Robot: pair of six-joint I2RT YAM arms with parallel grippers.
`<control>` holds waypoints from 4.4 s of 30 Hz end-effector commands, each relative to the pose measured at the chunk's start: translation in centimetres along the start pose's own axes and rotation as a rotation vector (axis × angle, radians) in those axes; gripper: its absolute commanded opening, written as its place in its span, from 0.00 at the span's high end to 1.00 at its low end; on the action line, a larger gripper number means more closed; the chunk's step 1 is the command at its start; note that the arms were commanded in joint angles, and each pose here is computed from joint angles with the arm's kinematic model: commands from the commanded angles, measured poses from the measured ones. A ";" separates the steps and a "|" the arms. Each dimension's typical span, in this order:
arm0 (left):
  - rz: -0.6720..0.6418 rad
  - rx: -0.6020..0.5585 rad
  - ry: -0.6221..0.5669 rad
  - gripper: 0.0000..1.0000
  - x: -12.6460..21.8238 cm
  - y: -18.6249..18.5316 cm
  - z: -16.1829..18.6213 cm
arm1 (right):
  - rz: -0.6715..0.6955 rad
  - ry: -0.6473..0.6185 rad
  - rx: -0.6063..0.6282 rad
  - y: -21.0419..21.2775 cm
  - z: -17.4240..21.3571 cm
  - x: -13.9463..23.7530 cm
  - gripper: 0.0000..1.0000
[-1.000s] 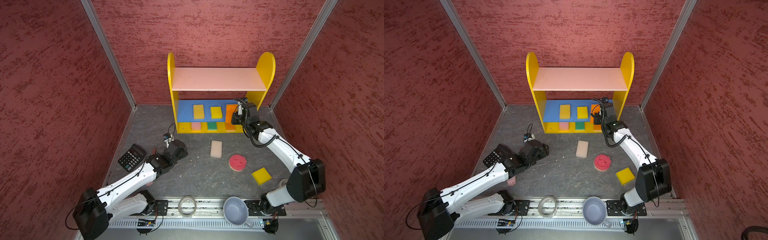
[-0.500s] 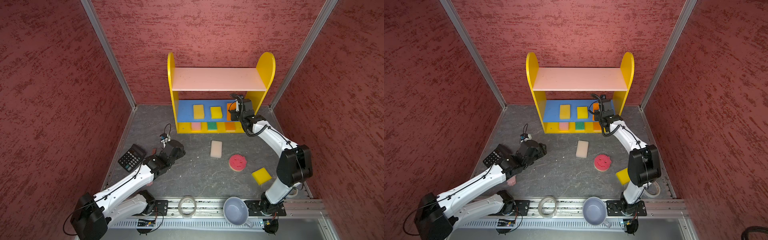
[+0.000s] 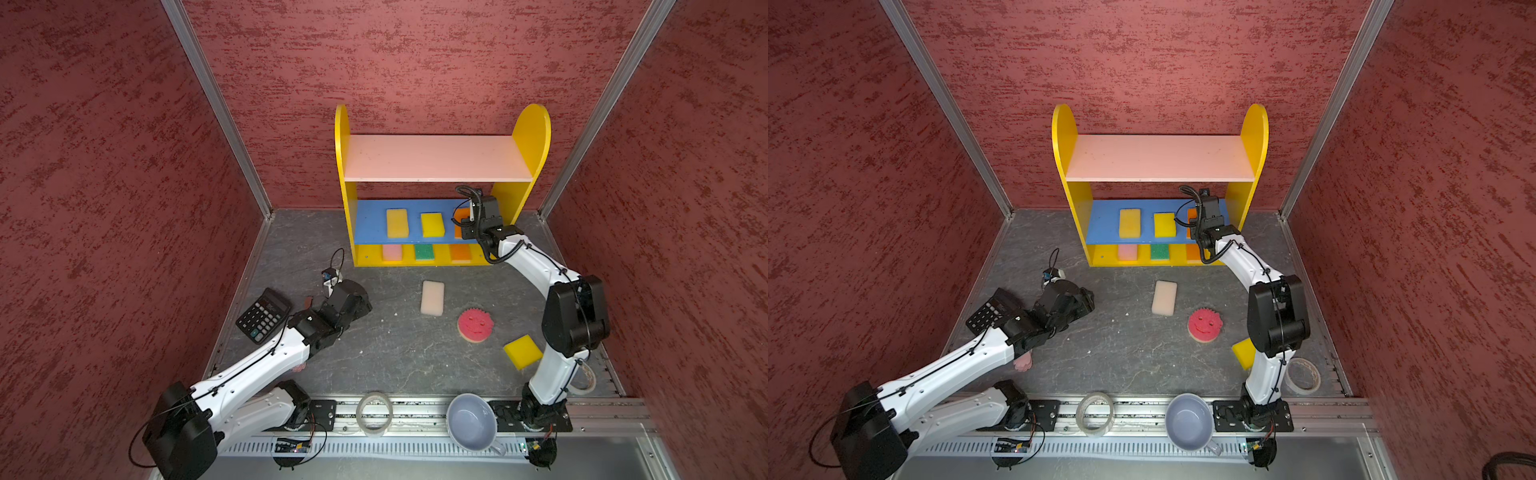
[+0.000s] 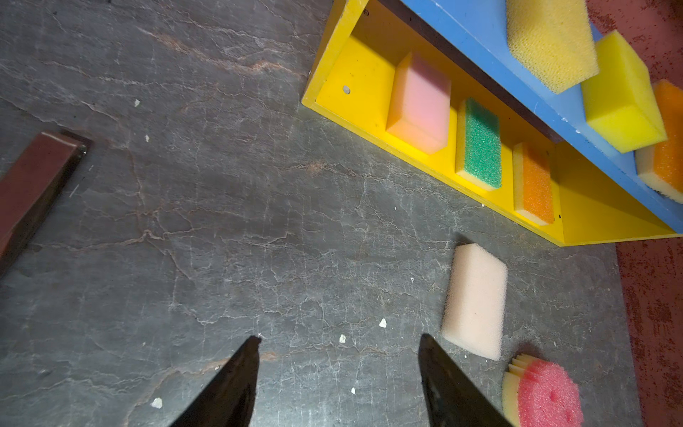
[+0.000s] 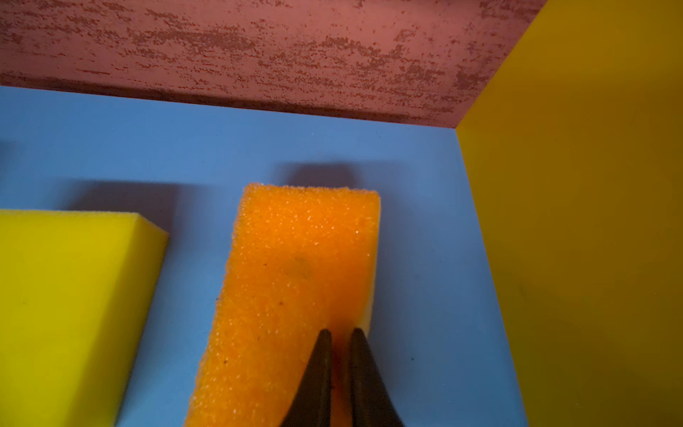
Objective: Place and organize the cleaning sponges onto the shelf
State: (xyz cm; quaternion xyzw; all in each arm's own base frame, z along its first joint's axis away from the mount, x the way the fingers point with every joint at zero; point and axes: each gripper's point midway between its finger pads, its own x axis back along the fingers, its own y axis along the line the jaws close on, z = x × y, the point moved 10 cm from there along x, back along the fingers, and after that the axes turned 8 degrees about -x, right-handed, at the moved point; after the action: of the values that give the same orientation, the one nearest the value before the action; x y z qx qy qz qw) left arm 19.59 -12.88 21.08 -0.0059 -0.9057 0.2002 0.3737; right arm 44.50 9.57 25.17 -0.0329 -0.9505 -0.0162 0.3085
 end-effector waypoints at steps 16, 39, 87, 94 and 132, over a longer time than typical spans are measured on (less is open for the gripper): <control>0.001 0.000 0.030 0.26 0.1 0.1 0.7 | -0.009 -0.088 -0.058 -0.6 -1.7 2.5 0.62; -0.004 -0.002 0.008 0.21 1.5 -0.1 1.1 | -0.424 0.103 -0.330 1.2 2.2 5.0 1.00; -0.003 -0.017 0.024 0.19 0.8 -1.6 0.5 | -0.478 0.107 -0.524 -1.8 1.0 3.7 1.00; -0.005 -0.025 0.032 0.19 0.5 -2.0 0.6 | -0.520 0.123 -0.502 0.1 0.7 3.2 1.00; -0.016 -0.038 0.026 0.18 0.4 -2.4 0.5 | -0.392 0.006 -0.468 -1.9 -2.0 5.2 0.95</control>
State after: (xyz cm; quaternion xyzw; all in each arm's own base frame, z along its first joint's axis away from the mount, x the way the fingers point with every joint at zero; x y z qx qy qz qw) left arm 19.10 -15.00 21.12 -0.0053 -0.8990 0.1829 0.3979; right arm 41.27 9.39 28.86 0.1124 -0.8961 -0.3061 0.3012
